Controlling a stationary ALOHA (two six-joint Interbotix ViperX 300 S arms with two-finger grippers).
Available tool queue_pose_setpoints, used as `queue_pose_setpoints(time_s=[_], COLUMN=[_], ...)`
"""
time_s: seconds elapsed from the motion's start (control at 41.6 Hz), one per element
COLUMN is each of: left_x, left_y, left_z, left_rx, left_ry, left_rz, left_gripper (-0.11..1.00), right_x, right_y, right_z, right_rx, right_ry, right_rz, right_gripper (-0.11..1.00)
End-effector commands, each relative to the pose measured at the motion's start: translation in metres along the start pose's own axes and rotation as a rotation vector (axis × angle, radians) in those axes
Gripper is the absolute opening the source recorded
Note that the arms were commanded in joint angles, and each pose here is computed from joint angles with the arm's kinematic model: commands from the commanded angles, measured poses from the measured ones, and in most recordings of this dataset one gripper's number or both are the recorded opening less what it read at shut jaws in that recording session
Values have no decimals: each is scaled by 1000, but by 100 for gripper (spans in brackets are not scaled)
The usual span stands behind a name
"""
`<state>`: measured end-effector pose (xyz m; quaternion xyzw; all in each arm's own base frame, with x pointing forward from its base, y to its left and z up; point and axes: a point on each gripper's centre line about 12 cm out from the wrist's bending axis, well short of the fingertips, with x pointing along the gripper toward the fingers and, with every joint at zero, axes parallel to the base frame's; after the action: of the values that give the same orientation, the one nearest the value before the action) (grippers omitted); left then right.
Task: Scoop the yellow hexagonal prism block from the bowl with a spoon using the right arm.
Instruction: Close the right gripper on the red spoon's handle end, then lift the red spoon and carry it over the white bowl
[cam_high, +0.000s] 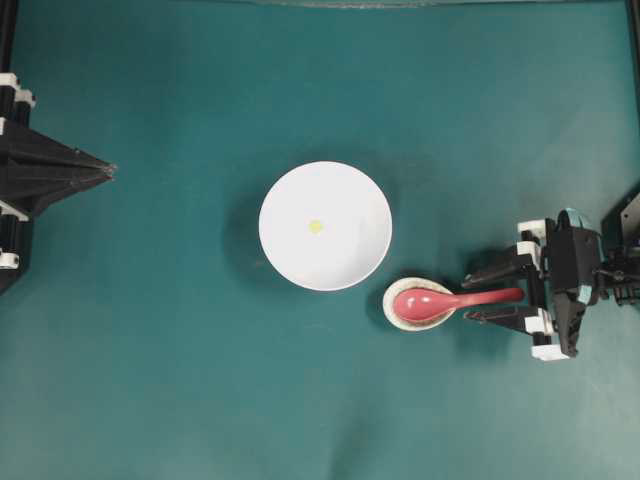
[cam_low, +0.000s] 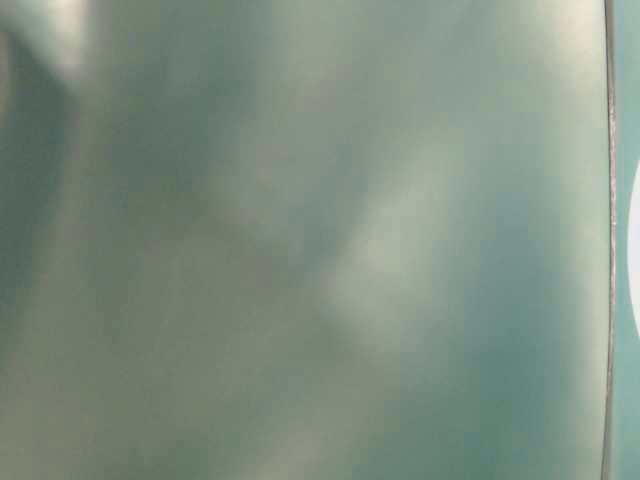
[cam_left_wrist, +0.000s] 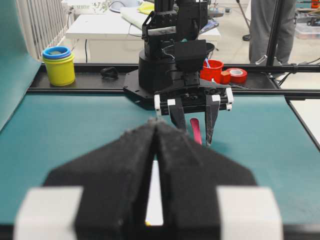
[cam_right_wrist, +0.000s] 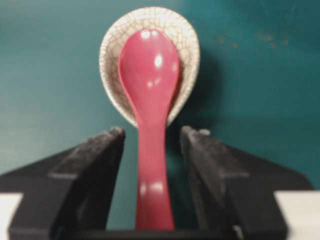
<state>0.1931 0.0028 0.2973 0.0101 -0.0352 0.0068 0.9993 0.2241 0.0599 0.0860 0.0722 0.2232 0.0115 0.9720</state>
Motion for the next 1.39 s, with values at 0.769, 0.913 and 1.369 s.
queue_pose_setpoints(time_s=[0.769, 0.913, 1.369], left_x=[3, 3, 3], left_y=[0, 0, 0], left_z=[9, 8, 10], left_rx=[5, 5, 5], left_ry=[-21, -17, -29], left_rz=[1, 1, 1], left_gripper=[0, 0, 0], right_x=[-15, -21, -12], right_y=[14, 14, -18], right_z=[43, 62, 135], right_rx=[59, 98, 138], right_ry=[-119, -127, 9], right_rz=[79, 90, -8], right_gripper=[23, 23, 23])
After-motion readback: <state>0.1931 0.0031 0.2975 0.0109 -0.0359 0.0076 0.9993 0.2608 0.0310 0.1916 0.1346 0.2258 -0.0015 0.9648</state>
